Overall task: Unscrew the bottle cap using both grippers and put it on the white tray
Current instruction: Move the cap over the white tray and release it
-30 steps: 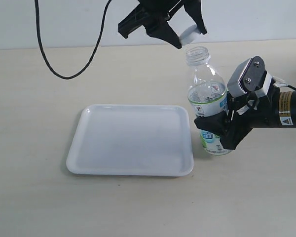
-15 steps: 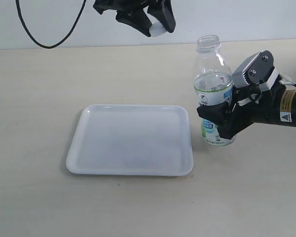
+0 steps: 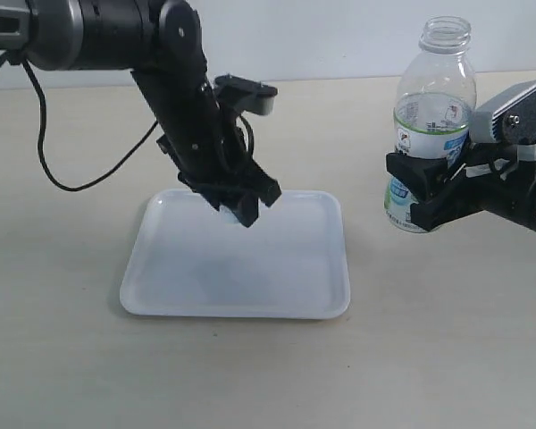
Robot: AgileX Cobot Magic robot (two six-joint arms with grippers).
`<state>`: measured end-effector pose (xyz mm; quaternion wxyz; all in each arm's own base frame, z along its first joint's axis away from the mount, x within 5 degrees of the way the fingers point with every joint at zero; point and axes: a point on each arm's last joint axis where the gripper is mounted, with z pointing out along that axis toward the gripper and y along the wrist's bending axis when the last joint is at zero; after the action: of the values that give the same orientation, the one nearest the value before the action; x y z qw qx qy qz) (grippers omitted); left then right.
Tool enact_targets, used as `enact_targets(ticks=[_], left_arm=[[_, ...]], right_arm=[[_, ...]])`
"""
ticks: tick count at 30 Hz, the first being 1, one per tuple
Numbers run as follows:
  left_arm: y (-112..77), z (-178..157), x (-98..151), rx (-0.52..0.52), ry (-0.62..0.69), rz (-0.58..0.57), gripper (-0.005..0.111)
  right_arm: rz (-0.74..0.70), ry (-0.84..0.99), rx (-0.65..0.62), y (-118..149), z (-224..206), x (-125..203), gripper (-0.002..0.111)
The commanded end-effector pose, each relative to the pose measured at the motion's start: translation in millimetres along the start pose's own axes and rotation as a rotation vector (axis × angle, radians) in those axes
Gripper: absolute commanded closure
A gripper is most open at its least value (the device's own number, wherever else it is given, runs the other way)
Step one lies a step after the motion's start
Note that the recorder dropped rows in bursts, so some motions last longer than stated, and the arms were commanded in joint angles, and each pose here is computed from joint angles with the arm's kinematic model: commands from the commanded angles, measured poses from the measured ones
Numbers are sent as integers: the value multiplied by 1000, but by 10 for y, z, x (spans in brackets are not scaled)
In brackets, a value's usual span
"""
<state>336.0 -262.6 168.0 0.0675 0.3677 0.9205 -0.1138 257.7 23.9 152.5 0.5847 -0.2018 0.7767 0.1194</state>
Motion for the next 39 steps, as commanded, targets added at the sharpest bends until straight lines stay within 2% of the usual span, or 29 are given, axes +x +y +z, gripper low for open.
enact_targets(ticks=[1, 13, 24, 26, 32, 35, 37, 39], left_arm=[[-38, 176, 77, -68, -49, 91, 107], [4, 443, 242, -117, -138, 134, 107], [13, 492, 298, -122, -135, 136, 106], [12, 492, 302, -121, -131, 135, 99], [11, 493, 306, -120, -127, 139, 55], [11, 493, 306, -120, -127, 139, 37], [9, 478, 302, -121, -131, 140, 32], [3, 440, 293, -122, -140, 141, 33]], right_arm=[[-14, -67, -5, 9, -18, -79, 108], [-26, -63, -27, 30, -18, -75, 108], [-29, -66, -30, 32, -18, -77, 108], [-29, -66, -30, 32, -18, -77, 108], [-27, -66, -30, 32, -18, -77, 108], [-27, -64, -29, 32, -18, -76, 108], [-27, -64, -29, 32, -18, -76, 108], [-30, -64, -29, 32, -18, -76, 108]])
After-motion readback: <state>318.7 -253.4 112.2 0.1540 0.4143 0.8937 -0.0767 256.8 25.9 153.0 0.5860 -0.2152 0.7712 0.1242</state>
